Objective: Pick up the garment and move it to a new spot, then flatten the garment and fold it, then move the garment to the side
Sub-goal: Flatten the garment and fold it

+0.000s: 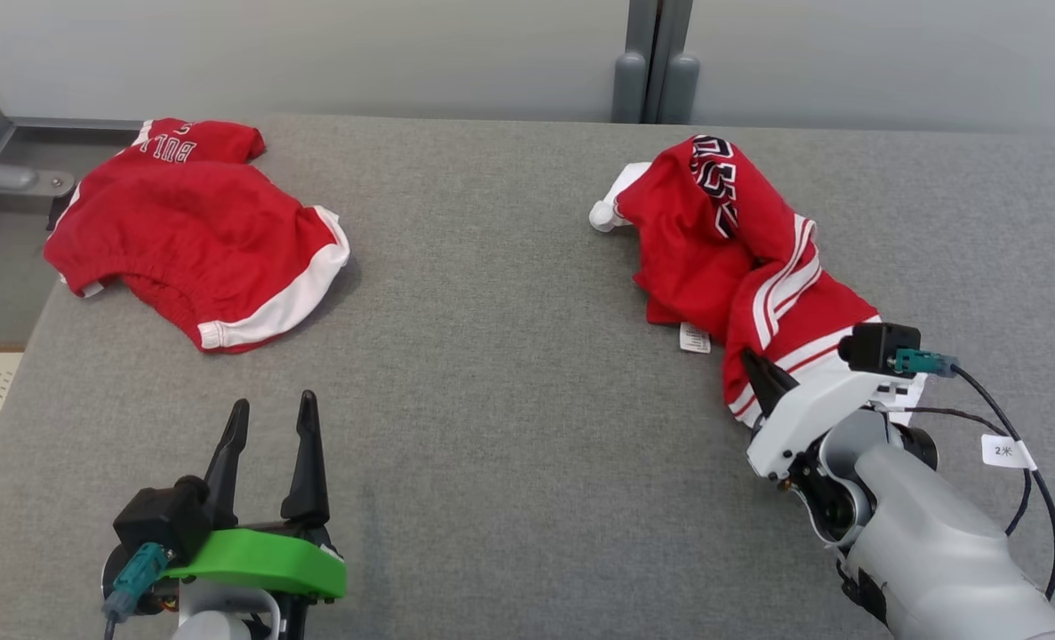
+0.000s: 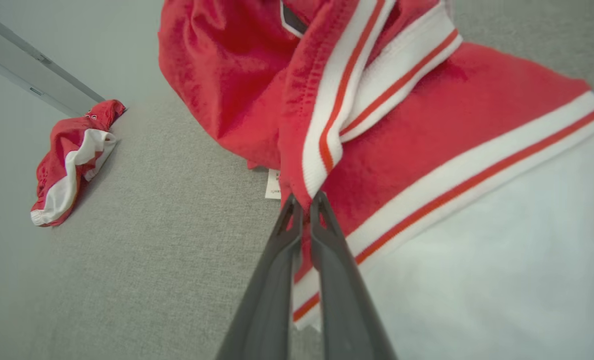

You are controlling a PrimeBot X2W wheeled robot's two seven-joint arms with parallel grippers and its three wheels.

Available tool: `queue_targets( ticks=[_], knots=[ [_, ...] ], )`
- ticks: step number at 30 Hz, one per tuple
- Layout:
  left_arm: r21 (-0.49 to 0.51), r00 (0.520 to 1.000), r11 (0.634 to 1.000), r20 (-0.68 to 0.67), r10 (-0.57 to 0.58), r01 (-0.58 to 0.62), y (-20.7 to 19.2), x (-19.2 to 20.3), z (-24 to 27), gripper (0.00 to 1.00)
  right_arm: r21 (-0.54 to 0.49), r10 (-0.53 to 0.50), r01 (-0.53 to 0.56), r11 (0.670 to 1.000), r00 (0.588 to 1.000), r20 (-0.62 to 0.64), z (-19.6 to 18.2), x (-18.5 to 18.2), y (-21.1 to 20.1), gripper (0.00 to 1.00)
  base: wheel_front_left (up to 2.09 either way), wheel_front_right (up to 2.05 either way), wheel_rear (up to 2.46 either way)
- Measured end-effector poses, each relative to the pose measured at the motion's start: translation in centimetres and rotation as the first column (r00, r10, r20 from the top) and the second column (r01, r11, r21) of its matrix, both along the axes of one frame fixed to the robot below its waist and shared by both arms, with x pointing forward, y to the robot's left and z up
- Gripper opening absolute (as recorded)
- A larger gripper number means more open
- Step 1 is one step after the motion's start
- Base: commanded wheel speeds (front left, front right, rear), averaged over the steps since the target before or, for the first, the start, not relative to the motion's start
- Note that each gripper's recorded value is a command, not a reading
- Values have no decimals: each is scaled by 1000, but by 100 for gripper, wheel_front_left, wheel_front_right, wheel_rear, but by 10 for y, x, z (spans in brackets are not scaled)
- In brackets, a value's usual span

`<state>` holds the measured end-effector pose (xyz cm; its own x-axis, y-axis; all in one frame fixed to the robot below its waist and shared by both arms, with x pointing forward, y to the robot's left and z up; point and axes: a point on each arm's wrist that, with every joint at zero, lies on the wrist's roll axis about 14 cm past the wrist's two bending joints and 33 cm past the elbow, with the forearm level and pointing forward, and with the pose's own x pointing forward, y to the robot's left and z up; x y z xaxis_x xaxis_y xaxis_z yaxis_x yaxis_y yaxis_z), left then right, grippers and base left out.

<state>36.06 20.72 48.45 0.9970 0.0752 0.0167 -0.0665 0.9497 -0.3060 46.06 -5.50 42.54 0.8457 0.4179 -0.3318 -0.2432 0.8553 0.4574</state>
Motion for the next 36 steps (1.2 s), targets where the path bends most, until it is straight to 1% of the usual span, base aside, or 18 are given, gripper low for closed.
queue_targets(
  ticks=[2, 5, 8, 12, 16, 18, 20, 24, 28, 30, 31, 32, 33, 36],
  knots=[
    [-1, 1000, 1000, 1, -6, 6, -2, 1, 0, 100, 14, 5, -5, 1000, 999, 45, 13, 4, 1, 0, 0, 0, 0],
    [-2, 1000, 1000, 2, -20, 20, -7, 4, 1, 100, 34, -14, 9, 999, 990, 137, 43, 17, -10, 0, 0, 0, 0],
    [-3, 999, 999, 5, -40, 40, -13, 7, 1, 100, 39, -46, 38, 998, 976, 214, 71, 28, -32, 0, 0, 0, 0],
    [-6, 998, 998, 4, -67, 67, -22, 12, 0, 100, 13, -91, 91, 996, 967, 239, 90, 38, -76, 0, 0, 0, 0],
    [-7, 997, 997, -11, -78, 78, -26, 15, -5, 100, -41, -137, 148, 988, 969, 207, 92, 47, -123, 0, 0, 0, 0],
    [-8, 997, 997, -22, -80, 80, -27, 17, -9, 100, -33, -163, 171, 985, 971, 175, 91, 50, -138, 0, 0, 0, 0],
    [-6, 996, 996, -31, -84, 84, -27, 20, -12, 100, -45, -188, 194, 980, 975, 119, 81, 52, -155, 0, 0, 0, 0],
    [5, 995, 996, -36, -92, 92, -28, 32, -14, 100, -134, -240, 237, 962, 971, -6, 49, 52, -194, 0, 0, 0, 0],
    [16, 994, 996, -55, -92, 93, -27, 40, -21, 100, -221, -276, 261, 940, 961, -36, 35, 63, -217, 0, 0, 0, 0],
    [23, 993, 995, -70, -92, 93, -26, 43, -27, 100, -249, -290, 269, 930, 955, -53, 27, 69, -223, 23, 0, 0, 0],
    [24, 993, 995, -77, -90, 92, -25, 44, -30, 100, -271, -295, 268, 925, 953, -66, 21, 71, -225, 39, 0, 0, 0],
    [25, 992, 995, -83, -90, 93, -25, 45, -32, 100, -289, -306, 273, 917, 949, -71, 16, 71, -230, 61, 0, 0, 0],
    [27, 992, 995, -89, -91, 94, -25, 45, -34, 100, -308, -328, 294, 905, 943, -64, 14, 72, -238, 100, 0, 0, 0],
    [29, 991, 995, -89, -98, 101, -26, 45, -34, 100, -351, -364, 342, 872, 931, 2, 22, 77, -253, 100, 0, 0, 0]
  ],
)
